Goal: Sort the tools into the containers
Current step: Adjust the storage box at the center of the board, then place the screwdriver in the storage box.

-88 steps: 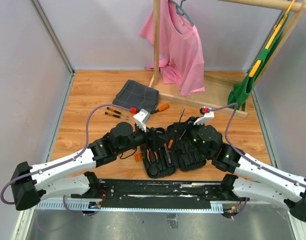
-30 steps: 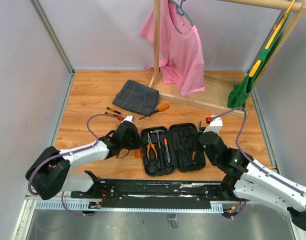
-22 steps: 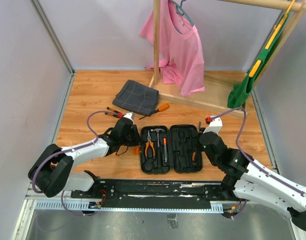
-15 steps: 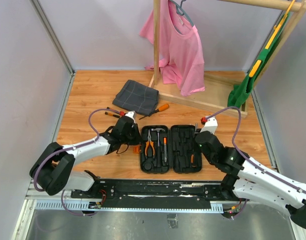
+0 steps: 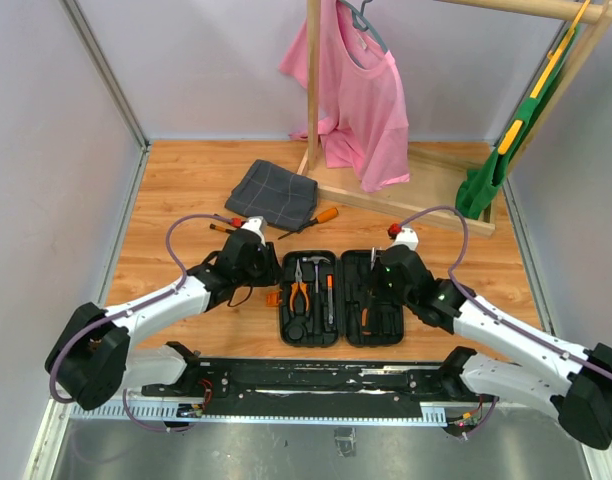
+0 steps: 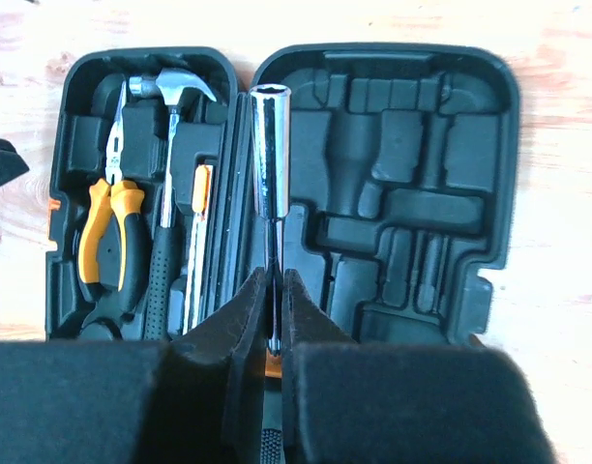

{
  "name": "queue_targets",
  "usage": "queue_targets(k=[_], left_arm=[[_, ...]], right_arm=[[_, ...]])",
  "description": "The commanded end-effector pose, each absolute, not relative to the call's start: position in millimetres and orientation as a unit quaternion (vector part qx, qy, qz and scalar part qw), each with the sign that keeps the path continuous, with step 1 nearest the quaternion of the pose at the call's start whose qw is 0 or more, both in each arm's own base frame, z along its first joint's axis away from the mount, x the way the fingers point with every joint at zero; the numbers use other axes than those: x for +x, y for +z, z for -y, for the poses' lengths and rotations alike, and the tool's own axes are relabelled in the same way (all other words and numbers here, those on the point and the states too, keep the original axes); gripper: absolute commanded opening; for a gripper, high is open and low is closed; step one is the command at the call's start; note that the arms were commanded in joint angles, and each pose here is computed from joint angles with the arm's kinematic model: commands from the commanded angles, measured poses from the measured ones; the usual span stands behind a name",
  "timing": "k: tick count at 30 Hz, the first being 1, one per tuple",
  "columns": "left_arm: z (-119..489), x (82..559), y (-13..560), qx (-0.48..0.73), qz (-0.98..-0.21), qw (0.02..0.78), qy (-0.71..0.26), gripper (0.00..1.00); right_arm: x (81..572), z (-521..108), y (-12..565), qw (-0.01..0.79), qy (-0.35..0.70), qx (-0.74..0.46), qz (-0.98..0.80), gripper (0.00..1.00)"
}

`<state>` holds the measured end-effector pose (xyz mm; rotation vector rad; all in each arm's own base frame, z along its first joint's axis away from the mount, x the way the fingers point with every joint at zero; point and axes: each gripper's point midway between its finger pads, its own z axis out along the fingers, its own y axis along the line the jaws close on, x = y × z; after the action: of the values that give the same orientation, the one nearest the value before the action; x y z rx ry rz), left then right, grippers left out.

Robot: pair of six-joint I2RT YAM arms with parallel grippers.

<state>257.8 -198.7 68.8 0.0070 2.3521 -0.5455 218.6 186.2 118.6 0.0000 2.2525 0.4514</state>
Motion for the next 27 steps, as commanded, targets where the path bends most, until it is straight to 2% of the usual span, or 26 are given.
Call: queue_targets(k=[1,15,27], left_arm=[[196.6,263.7,87.8,0.0,-0.902,0.375,-0.214,0.4],[201.0,258.2,84.6,0.0,-0.903,0.364,-0.229,0.36],[203.3,252.6,75.7,0.0,-0.906,0.35,-0.238,0.31]], right_arm=[[226.6,-214.7,130.8,0.393,0.241,0.002,-0.887,0.01],[220.2,-227.4,98.9,0.325,0.227,-0.03,-0.917,0.01],[227.3,-227.1,85.2,0.328,0.215,-0.019,-0.92,0.01]])
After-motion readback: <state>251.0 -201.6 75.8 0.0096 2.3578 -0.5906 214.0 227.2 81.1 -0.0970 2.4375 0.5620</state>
